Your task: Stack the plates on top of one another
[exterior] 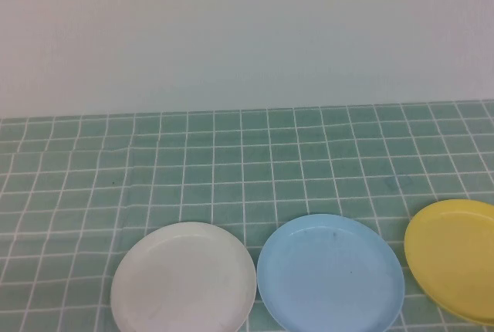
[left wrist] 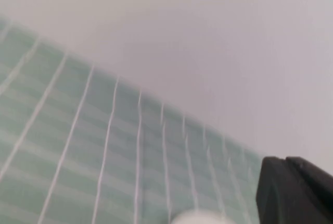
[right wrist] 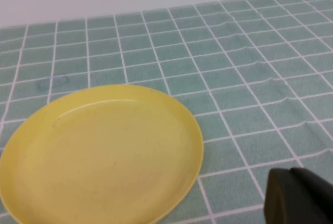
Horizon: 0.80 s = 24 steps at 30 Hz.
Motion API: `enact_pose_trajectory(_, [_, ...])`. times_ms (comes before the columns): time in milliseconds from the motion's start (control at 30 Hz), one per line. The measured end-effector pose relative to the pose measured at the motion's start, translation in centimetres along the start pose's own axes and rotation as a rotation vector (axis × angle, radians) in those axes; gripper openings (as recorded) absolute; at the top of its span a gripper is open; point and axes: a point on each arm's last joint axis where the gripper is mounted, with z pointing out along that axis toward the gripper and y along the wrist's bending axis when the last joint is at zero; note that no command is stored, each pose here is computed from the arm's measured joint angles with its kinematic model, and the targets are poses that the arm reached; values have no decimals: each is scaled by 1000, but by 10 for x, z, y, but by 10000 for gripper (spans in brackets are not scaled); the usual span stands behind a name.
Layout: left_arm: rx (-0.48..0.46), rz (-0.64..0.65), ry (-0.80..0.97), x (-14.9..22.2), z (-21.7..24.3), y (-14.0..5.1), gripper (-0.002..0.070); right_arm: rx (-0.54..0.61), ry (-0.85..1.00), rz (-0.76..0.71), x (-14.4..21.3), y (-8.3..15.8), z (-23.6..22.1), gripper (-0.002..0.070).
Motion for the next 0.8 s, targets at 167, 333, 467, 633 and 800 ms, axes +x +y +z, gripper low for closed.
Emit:
enact_pose_trajectory(167, [21, -28, -128, -12, -1, -2, -1, 0, 0, 0, 0, 0, 0, -2])
enact_pose_trajectory(333, [25, -28, -158, -15, -1, -2, -1, 0, 0, 0, 0, 0, 0, -2])
enact_pose_trajectory(467, [24, -28, -157, -15, -1, -2, -1, 0, 0, 0, 0, 0, 0, -2])
enact_pose_trajectory(633, [25, -56, -163, -15, -1, -2, -1, 0, 0, 0, 0, 0, 0, -2])
enact_pose_trajectory(800, [35, -250, -240, -22, -3, -1, -1, 0, 0, 0, 0, 0, 0, -2])
